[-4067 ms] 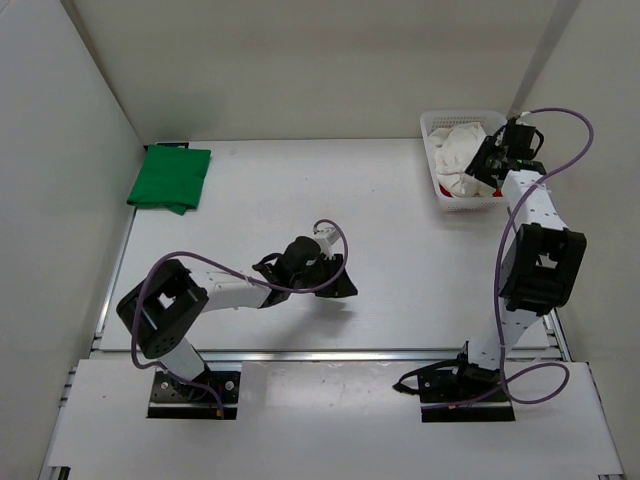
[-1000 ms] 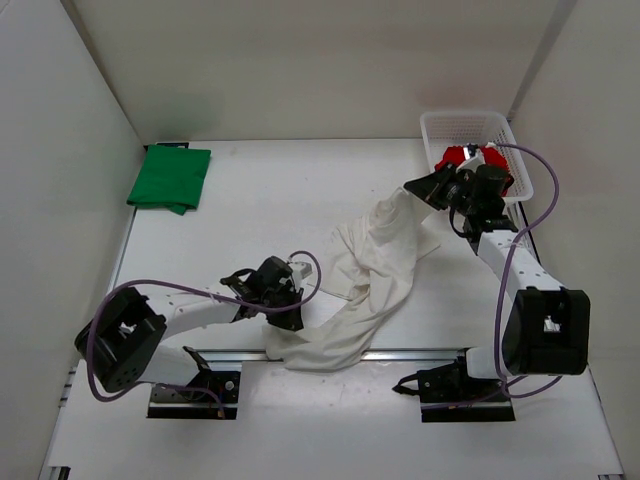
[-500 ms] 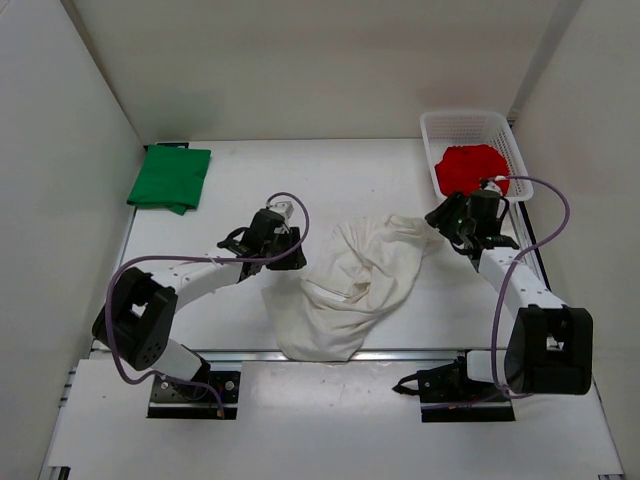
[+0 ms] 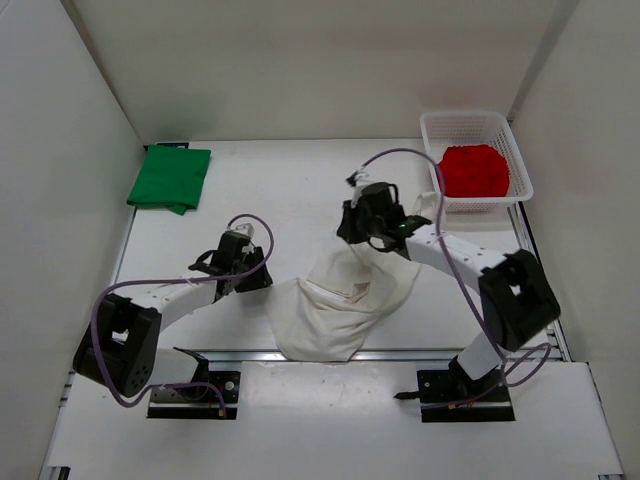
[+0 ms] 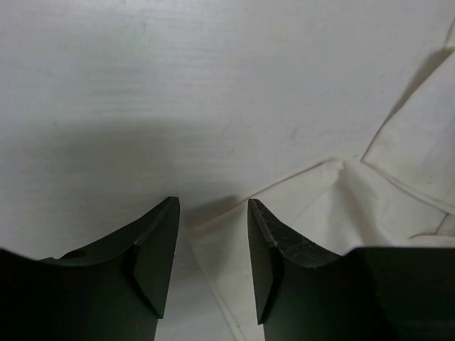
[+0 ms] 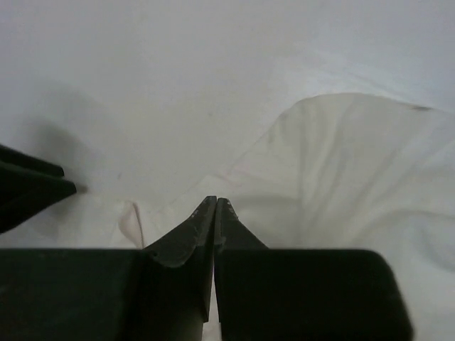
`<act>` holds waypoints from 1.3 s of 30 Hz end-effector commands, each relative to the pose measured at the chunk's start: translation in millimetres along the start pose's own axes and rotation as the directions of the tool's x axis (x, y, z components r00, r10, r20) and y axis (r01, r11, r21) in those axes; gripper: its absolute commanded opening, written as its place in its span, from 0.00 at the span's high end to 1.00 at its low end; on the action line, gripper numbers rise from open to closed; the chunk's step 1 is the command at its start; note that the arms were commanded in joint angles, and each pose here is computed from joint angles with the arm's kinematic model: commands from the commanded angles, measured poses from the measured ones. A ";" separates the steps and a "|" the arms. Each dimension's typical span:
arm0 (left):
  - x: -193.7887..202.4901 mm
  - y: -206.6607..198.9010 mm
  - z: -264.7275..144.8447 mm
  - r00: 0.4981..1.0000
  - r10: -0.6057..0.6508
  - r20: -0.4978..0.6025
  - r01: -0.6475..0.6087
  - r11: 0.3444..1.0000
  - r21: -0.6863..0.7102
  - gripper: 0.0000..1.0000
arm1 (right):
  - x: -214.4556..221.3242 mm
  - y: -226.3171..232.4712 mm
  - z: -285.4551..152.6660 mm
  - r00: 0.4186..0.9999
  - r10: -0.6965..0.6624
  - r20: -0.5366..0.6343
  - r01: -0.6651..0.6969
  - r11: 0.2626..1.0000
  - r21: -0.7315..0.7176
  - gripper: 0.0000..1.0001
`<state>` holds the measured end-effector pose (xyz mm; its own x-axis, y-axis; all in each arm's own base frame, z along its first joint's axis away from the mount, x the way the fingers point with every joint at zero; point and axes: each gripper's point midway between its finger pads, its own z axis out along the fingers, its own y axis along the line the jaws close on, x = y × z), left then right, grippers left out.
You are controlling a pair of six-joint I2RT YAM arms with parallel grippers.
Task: Fold and stack the t-shirts
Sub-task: Flatten out the tshirt
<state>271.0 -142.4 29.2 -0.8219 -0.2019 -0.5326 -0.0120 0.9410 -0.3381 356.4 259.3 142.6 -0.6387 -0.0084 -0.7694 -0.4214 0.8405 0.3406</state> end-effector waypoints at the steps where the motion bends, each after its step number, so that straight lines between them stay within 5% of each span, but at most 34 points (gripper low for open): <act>1: -0.8 5.1 -7.8 0.999 -0.027 0.034 0.027 1.000 -0.007 0.46 | 32.2 27.7 20.0 0.981 -0.155 -0.115 0.144 0.985 -0.098 1.00; 12: 33.7 14.2 -4.0 0.997 0.034 -0.064 -0.038 0.997 -0.068 0.52 | 88.4 52.9 37.0 0.964 -0.167 -0.208 0.142 0.981 -0.132 0.76; 16: 42.0 12.4 -3.9 0.996 0.060 -0.072 -0.065 0.995 -0.078 0.47 | 99.4 47.7 37.4 0.961 -0.165 -0.223 0.140 0.982 -0.123 0.71; 19: 50.7 12.3 0.8 0.993 0.061 -0.101 -0.068 0.995 -0.067 0.60 | 107.9 40.9 42.4 0.958 -0.157 -0.239 0.135 0.985 -0.105 0.65; 24: 39.5 12.9 2.0 0.997 0.042 -0.060 -0.046 0.996 -0.071 0.98 | 113.1 43.5 50.9 0.949 -0.188 -0.254 0.164 0.980 -0.113 0.63; 28: 20.5 13.1 -2.3 1.000 -0.005 0.008 0.006 0.998 -0.055 1.00 | 127.6 45.1 61.4 0.928 -0.216 -0.305 0.197 0.976 -0.091 0.53; 31: 11.7 14.5 -0.9 0.999 -0.029 0.015 0.029 0.998 -0.048 1.00 | 131.2 42.2 70.6 0.916 -0.233 -0.327 0.229 0.972 -0.052 0.58; 35: -23.6 14.8 -1.2 0.993 -0.081 0.086 0.084 0.996 -0.033 1.00 | 112.7 16.9 91.3 0.942 -0.153 -0.299 0.185 0.979 0.082 0.98; 39: -59.1 17.6 0.5 0.985 -0.118 0.125 0.123 0.992 -0.031 1.00 | 43.9 6.7 101.0 0.988 0.034 -0.148 -0.024 0.998 0.064 1.00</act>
<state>287.8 -115.7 26.8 -0.7898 -0.3050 -0.5322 -0.1360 0.9331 -0.3330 346.5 332.2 26.3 -0.7388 -0.2412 -0.6293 -0.4765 0.8473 0.2347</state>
